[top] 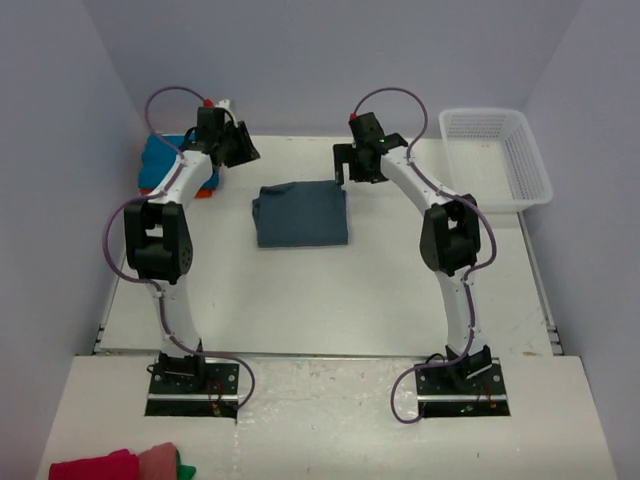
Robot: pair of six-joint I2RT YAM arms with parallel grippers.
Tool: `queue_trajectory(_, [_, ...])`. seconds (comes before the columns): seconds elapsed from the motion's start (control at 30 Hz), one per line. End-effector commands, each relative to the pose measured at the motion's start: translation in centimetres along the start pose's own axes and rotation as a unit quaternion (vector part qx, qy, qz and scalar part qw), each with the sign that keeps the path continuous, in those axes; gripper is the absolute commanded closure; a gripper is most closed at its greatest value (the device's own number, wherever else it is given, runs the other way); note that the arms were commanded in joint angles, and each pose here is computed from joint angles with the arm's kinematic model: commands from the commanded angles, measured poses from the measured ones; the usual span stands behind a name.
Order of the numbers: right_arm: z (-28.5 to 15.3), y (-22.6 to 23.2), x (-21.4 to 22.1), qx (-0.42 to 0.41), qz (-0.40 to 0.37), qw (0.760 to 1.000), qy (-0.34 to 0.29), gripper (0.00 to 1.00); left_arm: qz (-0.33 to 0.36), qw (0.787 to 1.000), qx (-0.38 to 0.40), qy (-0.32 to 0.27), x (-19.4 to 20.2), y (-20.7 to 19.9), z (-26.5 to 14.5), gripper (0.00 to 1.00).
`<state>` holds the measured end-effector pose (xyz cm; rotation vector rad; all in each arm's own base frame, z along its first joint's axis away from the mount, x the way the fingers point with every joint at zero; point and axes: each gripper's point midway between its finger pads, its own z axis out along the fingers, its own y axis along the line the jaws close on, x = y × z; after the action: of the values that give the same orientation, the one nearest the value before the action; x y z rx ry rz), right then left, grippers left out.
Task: Fold and stack the t-shirts
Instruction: Fold the long partially folded tshirt into a neat square, then smooth out wrinkles on the folded tshirt
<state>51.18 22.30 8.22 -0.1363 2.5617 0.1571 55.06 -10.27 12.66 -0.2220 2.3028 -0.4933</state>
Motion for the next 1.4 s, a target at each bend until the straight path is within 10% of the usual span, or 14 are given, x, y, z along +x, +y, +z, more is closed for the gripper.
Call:
queue_trajectory(0.0, [-8.7,0.3,-5.2,-0.007,-0.010,0.995,-0.101,0.01,0.027,0.998,-0.013,-0.060,-4.1,-2.2,-3.3,0.56])
queue_trajectory(0.17, [-8.4,1.5,-2.5,-0.047,-0.013,0.997,-0.056,0.01,0.031,0.999,-0.002,-0.036,-1.6,-4.6,-3.5,0.51])
queue_trajectory(0.23, [-8.3,2.5,-1.9,-0.076,-0.014,0.996,-0.044,0.50,0.007,0.999,0.035,-0.011,0.2,-6.0,-3.0,0.65])
queue_trajectory(0.27, [-8.3,2.9,-1.6,-0.087,-0.005,0.995,-0.038,0.96,0.000,0.999,0.047,0.012,1.9,-6.3,-2.7,0.79])
queue_trajectory(0.3, [-8.3,3.6,-1.5,-0.108,0.000,0.993,-0.037,1.00,0.000,0.998,0.058,0.015,2.4,-7.0,-2.7,0.94])
queue_trajectory(0.8, [-3.8,9.8,5.3,-0.280,0.066,0.946,0.149,1.00,-0.084,0.969,0.200,0.115,13.1,-9.3,-4.0,1.00])
queue_trajectory(1.37, [-2.1,8.6,12.9,-0.275,0.135,0.923,0.231,1.00,-0.101,0.976,0.086,0.173,21.1,-3.4,-6.0,1.00])
